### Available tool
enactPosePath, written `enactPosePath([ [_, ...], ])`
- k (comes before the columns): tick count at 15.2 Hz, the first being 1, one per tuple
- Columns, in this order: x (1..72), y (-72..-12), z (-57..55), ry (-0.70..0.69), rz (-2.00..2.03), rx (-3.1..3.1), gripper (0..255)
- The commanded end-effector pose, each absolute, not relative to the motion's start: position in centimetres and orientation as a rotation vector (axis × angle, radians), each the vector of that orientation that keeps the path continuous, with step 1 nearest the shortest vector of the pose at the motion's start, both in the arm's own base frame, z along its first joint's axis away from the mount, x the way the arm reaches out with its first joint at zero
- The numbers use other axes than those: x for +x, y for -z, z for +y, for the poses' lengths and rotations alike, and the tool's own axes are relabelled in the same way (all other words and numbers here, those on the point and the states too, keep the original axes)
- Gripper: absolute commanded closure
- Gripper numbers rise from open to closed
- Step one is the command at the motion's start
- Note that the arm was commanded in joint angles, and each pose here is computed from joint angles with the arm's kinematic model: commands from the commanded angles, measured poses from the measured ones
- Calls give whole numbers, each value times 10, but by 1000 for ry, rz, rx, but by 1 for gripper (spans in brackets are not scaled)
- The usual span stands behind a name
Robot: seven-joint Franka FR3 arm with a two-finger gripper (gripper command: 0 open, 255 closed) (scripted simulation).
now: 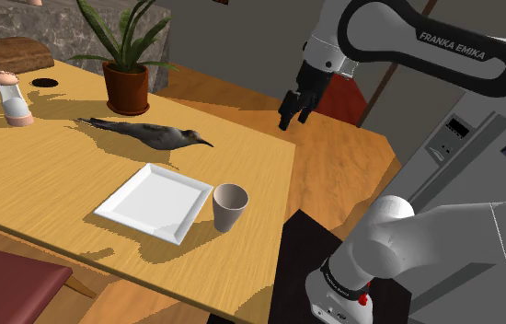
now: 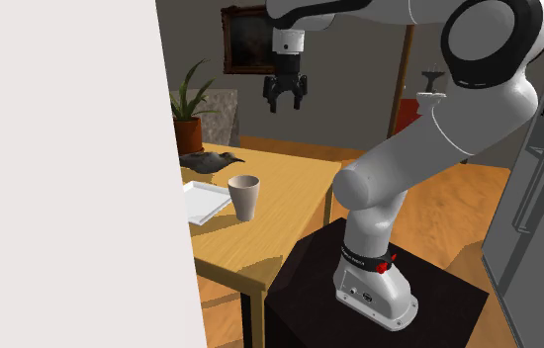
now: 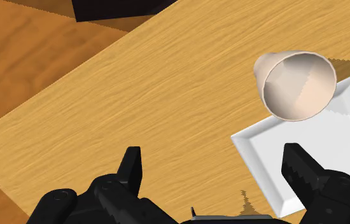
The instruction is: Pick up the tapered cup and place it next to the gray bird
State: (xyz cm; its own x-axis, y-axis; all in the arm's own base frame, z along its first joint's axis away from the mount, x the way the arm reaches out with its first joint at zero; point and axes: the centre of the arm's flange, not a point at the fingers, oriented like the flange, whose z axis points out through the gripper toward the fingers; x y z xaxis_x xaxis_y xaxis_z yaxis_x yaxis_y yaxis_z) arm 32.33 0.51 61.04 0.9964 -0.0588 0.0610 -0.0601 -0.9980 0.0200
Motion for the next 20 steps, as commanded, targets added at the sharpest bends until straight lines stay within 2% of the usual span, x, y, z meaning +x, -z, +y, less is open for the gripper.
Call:
enactPosePath([
  [1,323,-610,5,-94,-93,3117,0],
  [20,368,-434,196,23,-81,3020,0],
])
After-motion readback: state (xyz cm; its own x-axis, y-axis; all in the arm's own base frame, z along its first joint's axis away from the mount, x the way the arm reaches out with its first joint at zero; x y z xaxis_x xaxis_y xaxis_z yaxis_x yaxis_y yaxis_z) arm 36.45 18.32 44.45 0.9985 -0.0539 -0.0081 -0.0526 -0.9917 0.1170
